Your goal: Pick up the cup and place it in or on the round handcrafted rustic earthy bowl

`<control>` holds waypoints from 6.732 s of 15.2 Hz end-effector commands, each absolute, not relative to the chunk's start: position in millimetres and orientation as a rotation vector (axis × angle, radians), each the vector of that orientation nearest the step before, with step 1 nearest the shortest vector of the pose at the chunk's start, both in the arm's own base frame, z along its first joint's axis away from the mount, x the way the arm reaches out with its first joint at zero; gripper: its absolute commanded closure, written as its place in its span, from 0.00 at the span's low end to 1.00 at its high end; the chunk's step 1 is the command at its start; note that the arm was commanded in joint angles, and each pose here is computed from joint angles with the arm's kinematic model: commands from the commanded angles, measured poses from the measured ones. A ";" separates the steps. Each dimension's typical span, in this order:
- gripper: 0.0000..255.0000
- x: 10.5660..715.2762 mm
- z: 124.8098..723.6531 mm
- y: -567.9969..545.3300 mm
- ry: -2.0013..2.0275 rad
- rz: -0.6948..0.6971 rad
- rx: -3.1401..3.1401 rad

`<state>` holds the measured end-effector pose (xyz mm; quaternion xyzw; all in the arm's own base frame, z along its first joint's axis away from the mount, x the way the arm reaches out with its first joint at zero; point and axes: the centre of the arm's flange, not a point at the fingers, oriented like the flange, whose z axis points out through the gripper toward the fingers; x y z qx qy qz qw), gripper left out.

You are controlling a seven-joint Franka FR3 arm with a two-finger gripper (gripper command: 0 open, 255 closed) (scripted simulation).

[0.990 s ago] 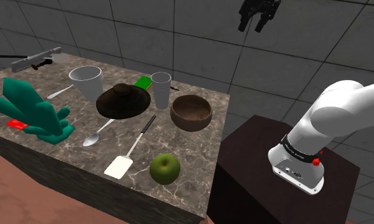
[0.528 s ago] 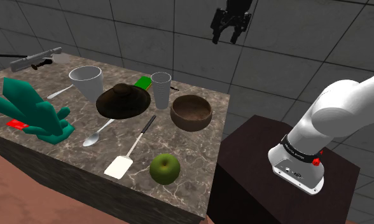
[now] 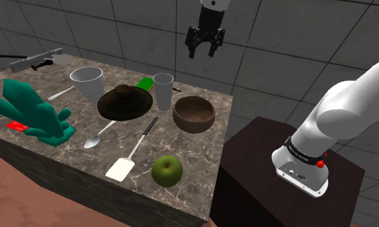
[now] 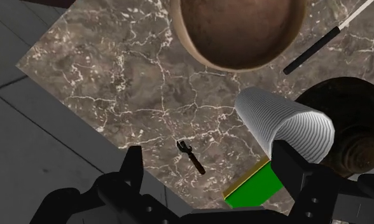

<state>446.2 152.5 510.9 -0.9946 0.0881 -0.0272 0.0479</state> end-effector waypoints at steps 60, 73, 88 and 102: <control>1.00 519.6 543.9 241.9 0.274 -0.029 -3.038; 1.00 447.1 606.5 228.5 0.274 -0.029 -3.038; 1.00 355.7 600.6 211.6 0.274 -0.029 -3.038; 1.00 355.7 526.7 211.6 0.274 -0.029 -3.038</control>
